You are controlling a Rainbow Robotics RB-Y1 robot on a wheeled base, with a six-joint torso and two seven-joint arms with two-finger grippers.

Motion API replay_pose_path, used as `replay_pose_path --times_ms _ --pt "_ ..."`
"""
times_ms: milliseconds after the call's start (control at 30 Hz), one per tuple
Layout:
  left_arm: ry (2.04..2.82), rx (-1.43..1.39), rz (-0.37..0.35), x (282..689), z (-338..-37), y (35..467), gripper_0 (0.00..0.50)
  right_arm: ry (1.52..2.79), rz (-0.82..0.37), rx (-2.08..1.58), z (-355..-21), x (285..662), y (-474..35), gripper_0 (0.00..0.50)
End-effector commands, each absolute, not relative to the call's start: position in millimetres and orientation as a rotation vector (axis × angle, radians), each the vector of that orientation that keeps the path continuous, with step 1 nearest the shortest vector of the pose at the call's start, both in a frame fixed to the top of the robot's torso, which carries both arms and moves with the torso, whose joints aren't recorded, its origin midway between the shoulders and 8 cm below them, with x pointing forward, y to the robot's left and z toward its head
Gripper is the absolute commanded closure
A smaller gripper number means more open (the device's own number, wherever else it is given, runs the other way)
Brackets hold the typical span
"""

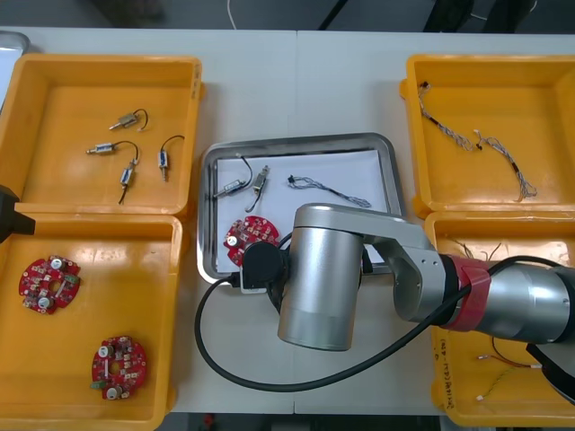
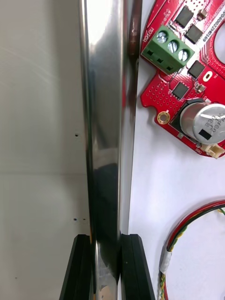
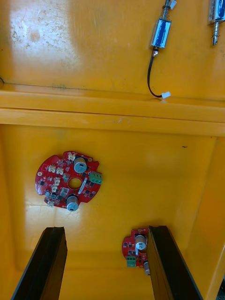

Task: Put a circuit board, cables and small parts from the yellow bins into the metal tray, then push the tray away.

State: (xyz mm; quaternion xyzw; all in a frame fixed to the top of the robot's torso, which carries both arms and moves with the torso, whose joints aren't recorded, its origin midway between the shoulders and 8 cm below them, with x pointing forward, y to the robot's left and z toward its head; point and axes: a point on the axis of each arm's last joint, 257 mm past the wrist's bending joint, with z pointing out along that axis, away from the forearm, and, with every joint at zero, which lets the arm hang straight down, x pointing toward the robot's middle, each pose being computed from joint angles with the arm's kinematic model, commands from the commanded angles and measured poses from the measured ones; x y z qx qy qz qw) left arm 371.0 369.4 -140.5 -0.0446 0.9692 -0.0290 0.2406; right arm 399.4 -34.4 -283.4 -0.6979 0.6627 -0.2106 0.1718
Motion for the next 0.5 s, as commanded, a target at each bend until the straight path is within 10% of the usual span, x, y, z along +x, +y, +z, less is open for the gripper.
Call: replay_pose_path --times_ms 33,500 --pt "2.653 -0.153 -0.037 364.8 -135.7 374.2 0.0 1.851 -0.617 -1.943 -254.2 419.9 -26.2 0.5" --pt "2.653 -0.153 -0.037 364.8 -135.7 374.2 0.0 1.873 -0.685 -1.889 -239.8 449.2 -31.6 0.5"
